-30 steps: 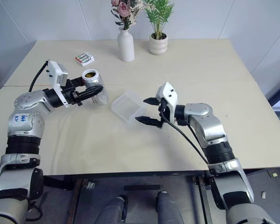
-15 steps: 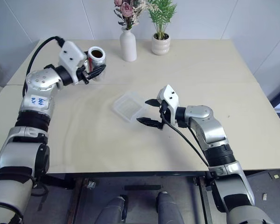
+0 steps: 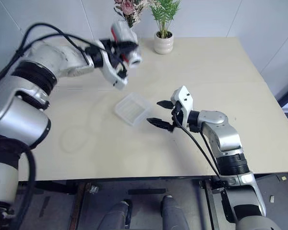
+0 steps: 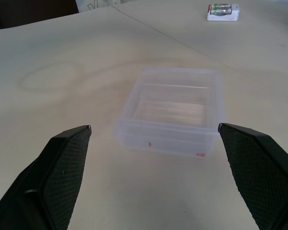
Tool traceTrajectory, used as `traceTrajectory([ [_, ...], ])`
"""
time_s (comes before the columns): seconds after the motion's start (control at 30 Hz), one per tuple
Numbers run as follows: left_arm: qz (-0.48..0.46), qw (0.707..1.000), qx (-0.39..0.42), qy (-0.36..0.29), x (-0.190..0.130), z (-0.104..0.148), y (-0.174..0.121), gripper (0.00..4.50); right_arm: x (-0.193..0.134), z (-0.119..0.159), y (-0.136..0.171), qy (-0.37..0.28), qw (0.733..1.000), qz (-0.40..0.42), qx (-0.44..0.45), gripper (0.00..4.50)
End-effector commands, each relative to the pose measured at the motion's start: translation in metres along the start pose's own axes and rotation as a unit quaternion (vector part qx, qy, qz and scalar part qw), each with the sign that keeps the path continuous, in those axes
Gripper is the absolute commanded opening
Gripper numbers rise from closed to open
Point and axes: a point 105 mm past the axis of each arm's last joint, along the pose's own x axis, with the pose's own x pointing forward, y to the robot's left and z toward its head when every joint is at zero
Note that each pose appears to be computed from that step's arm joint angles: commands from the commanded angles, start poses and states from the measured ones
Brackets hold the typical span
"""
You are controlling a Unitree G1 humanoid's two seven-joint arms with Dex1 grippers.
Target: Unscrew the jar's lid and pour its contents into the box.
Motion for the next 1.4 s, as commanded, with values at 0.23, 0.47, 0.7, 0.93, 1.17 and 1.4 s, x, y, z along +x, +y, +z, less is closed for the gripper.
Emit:
traceTrajectory([
  [0.23,-0.038,0.995,0.083,-0.044,0.011,0.023,-0.015,2.35,-0.01,0.02,0.001,-0.051,0.998,-0.028,0.012,4.47],
  [0.47,-0.074,0.994,0.073,-0.04,0.015,0.021,-0.014,2.35,-0.011,0.027,0.0,-0.065,0.997,-0.029,0.018,4.47],
  [0.7,-0.052,0.998,-0.03,-0.032,0.004,0.014,-0.009,2.35,-0.007,0.025,0.004,-0.061,0.998,-0.017,0.023,4.47],
  [0.93,0.008,0.871,-0.488,0.056,-0.036,-0.022,-0.026,2.35,-0.008,0.026,0.004,-0.06,0.998,-0.012,0.022,4.47],
  [1.17,0.127,0.588,-0.789,0.125,-0.092,-0.052,-0.081,2.35,-0.008,0.035,0.003,-0.07,0.997,0.009,-0.012,4.47],
  [1.4,0.203,0.389,-0.873,0.213,-0.146,-0.034,-0.15,2.35,-0.007,0.067,0.017,-0.124,0.985,0.071,-0.092,4.47],
])
